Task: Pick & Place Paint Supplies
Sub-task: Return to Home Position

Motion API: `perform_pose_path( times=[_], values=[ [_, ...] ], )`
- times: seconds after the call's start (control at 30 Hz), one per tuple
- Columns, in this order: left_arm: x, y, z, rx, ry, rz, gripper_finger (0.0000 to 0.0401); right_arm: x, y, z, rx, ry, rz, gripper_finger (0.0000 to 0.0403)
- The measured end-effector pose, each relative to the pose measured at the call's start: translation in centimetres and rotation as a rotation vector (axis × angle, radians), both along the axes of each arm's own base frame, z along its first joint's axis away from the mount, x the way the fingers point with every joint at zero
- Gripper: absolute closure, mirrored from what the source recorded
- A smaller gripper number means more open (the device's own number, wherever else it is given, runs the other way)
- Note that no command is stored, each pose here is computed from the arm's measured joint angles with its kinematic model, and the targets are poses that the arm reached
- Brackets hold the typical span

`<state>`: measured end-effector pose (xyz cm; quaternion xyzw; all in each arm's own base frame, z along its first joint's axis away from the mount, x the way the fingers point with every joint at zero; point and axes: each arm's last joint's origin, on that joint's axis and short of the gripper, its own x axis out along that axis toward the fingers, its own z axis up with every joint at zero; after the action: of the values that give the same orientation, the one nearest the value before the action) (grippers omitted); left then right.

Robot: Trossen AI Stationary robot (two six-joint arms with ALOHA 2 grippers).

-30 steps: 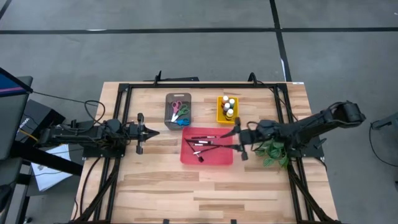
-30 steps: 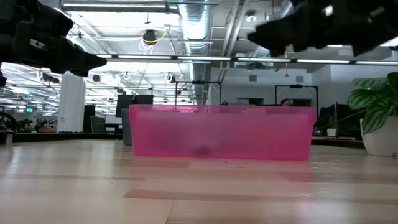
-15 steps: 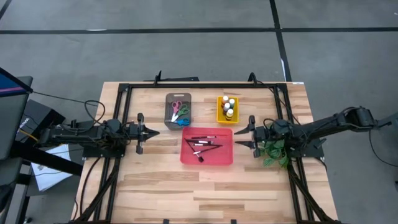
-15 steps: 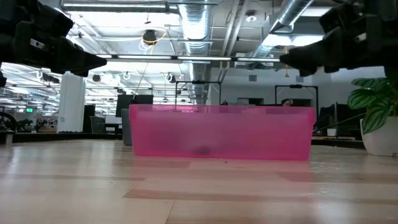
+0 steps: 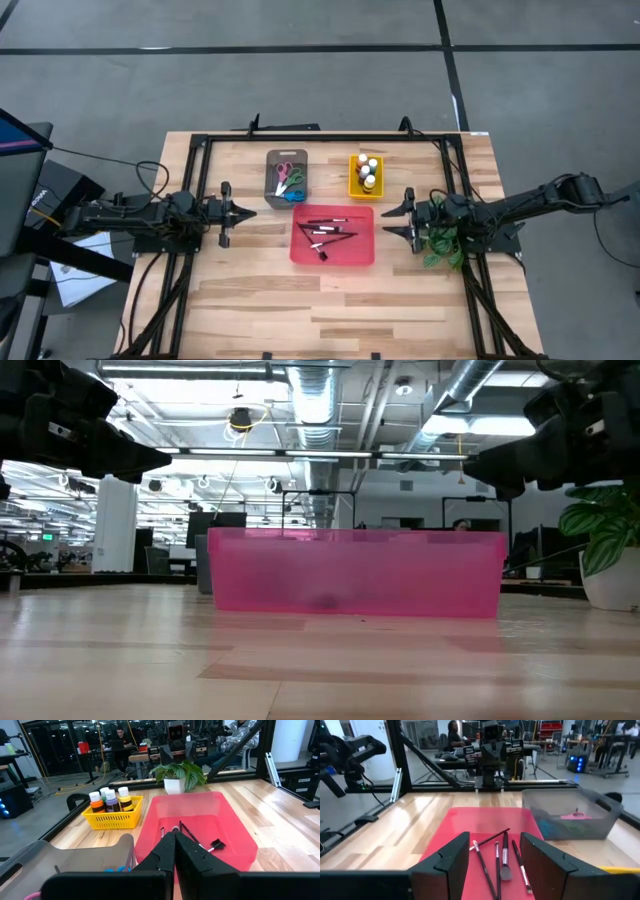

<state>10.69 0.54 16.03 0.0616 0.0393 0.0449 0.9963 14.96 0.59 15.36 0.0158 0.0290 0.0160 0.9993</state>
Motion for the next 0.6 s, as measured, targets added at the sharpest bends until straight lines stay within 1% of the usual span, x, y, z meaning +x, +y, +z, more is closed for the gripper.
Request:
perform_pose_path(
  times=[0.13, 0.37, 0.6],
  values=[
    [0.0, 0.0, 0.0, 0.0, 0.0, 0.0, 0.0401, 0.0, -0.05, 0.01, 0.028, -0.001, -0.005, 0.0233],
    [0.0, 0.0, 0.0, 0.0, 0.0, 0.0, 0.0401, -0.14, -0.07, 0.62, 0.018, -0.056, -0.002, 0.0233],
    [0.0, -0.01, 0.0, 0.0, 0.0, -0.003, 0.0401, -0.67, -0.08, 0.79, 0.014, -0.048, -0.002, 0.0233]
  ],
)
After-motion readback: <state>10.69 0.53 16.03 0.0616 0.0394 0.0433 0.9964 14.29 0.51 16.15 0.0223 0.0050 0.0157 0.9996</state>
